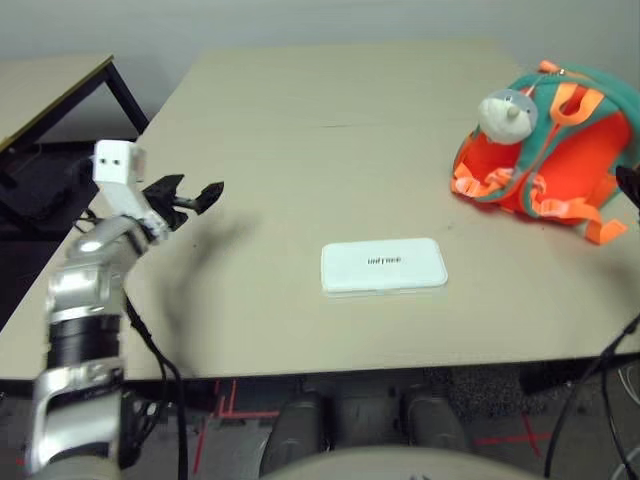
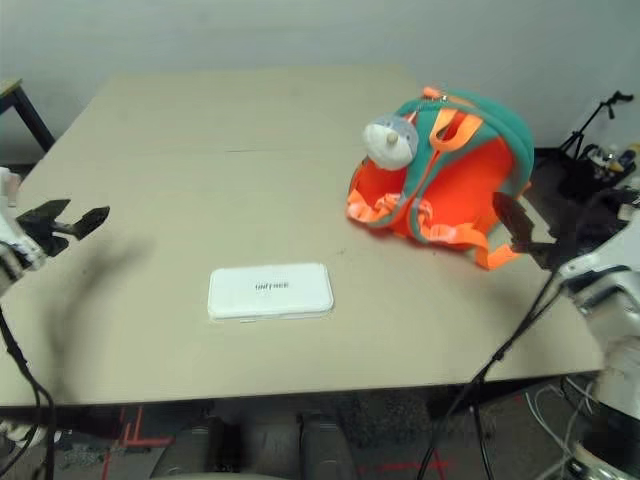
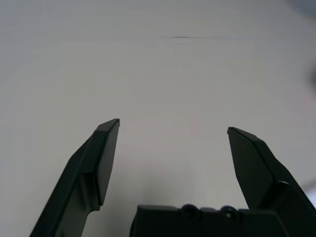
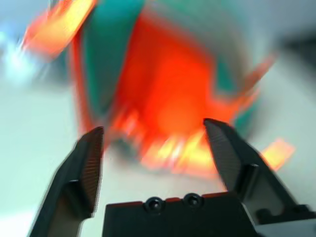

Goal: Put the pencil case into the backpack and zip it.

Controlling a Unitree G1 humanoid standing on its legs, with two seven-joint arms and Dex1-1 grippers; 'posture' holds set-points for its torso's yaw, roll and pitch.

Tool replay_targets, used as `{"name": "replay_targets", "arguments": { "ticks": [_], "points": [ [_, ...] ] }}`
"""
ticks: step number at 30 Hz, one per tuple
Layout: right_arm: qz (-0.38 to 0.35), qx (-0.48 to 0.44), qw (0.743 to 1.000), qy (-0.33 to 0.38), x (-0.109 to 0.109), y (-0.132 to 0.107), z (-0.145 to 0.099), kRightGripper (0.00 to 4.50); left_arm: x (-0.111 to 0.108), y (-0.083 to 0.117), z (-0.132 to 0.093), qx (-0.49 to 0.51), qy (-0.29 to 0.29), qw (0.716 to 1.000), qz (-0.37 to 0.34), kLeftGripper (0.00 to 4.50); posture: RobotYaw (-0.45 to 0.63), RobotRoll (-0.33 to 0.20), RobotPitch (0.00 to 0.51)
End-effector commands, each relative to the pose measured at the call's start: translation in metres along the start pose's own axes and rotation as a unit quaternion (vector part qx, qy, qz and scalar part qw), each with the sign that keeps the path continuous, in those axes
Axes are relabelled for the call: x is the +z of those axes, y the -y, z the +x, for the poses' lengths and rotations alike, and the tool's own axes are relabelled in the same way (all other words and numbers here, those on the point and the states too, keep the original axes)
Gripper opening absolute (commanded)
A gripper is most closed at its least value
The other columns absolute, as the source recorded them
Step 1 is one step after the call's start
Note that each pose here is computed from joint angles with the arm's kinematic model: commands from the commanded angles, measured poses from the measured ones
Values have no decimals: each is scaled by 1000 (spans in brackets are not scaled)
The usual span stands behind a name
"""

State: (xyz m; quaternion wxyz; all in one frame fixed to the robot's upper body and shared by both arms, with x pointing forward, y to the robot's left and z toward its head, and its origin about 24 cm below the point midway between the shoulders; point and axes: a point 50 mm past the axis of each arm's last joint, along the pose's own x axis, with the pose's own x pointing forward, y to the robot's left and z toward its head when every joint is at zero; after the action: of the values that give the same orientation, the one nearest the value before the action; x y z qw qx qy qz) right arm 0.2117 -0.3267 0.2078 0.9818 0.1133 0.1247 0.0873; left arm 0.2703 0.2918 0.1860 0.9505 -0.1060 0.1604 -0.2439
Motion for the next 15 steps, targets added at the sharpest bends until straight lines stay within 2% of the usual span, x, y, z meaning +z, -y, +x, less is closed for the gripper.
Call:
{"name": "replay_targets", "arguments": {
  "ticks": [1, 5, 10, 11, 15],
  "points": [
    [51, 89, 985, -138, -19, -26, 5, 3061, -10, 20, 0, -81, -76, 990, -92, 4500, -15, 0, 18],
    [66, 136, 962, -229, -33, -41, 19, 1756, -25, 30, 9, -116, -135, 973, -149, 4500, 21, 0, 8],
    [57, 146, 949, -275, -40, -50, 40, 175, -47, 33, 19, -139, -182, 950, -214, 4500, 43, 0, 5],
    [56, 148, 947, -280, -42, -53, 45, 32, -53, 33, 20, -145, -193, 943, -228, 4500, 44, 0, 4],
    [46, 151, 941, -301, -48, -60, 58, 32, -71, 33, 25, -155, -224, 925, -266, 4500, 56, 0, 1]
  ]
}}
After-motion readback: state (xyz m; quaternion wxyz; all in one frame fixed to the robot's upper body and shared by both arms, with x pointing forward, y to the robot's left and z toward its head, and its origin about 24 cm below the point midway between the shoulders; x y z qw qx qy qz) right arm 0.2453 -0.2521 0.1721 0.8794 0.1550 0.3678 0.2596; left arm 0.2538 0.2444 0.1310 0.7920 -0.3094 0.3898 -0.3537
